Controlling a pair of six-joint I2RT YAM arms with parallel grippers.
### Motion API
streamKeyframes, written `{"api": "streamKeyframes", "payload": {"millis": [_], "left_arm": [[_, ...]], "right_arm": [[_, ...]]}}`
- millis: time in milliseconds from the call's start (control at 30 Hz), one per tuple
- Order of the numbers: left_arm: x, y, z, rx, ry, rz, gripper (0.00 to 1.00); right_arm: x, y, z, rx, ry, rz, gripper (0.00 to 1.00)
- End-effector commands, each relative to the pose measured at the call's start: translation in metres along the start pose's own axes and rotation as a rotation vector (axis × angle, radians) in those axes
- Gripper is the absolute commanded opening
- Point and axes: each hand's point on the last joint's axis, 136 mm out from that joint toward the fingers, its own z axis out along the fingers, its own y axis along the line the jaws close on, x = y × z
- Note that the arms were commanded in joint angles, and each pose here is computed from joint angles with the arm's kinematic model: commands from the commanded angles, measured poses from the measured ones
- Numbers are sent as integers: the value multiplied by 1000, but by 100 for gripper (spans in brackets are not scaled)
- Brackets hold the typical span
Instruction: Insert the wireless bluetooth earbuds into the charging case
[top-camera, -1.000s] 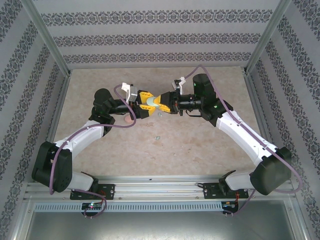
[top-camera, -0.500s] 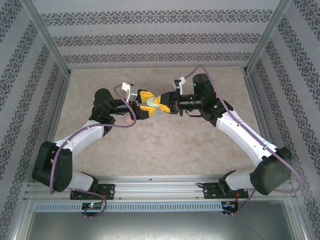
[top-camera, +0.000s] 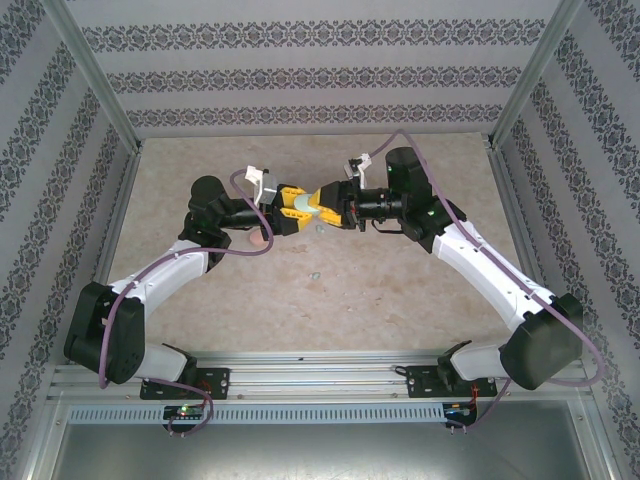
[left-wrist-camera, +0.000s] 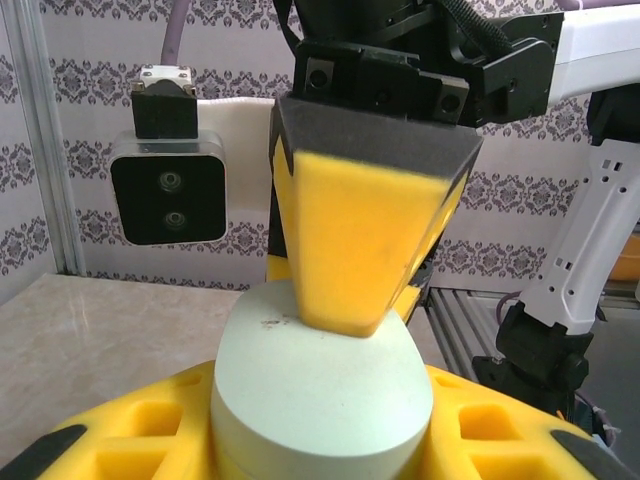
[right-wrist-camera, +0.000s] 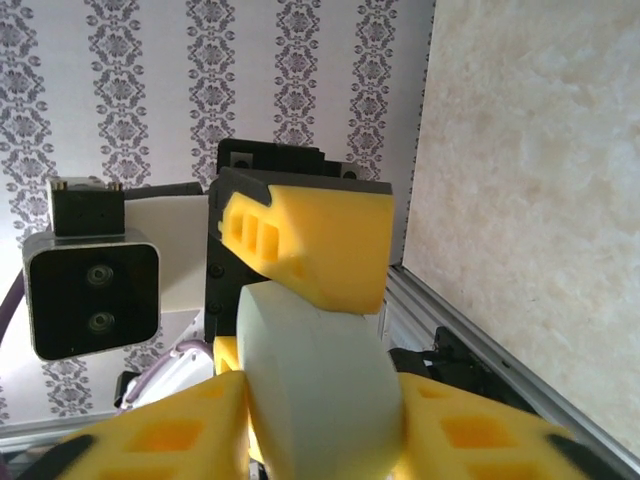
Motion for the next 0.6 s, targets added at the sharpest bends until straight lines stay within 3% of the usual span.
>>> {"api": "streamKeyframes", "payload": {"millis": [0, 67, 200, 333, 433, 567], "left_arm": [[-17, -8, 4, 41, -20, 20, 22], [-20, -10, 3, 48, -24, 1, 19], [-26, -15, -1, 72, -40, -58, 16], [-31, -22, -4, 101, -49, -110, 14], [-32, -28, -6, 114, -39, -134, 14], [-32, -37, -9, 124, -17, -148, 13]], "right_arm": [[6, 12, 1, -24, 33, -81, 52], [4, 16, -6, -24, 9, -127, 59], [-2, 28, -30, 5, -80, -271, 62], [-1, 34, -51, 123, -155, -500, 67], [5, 33, -56, 200, -160, -667, 70], [19, 40, -52, 195, -106, -873, 71]]}}
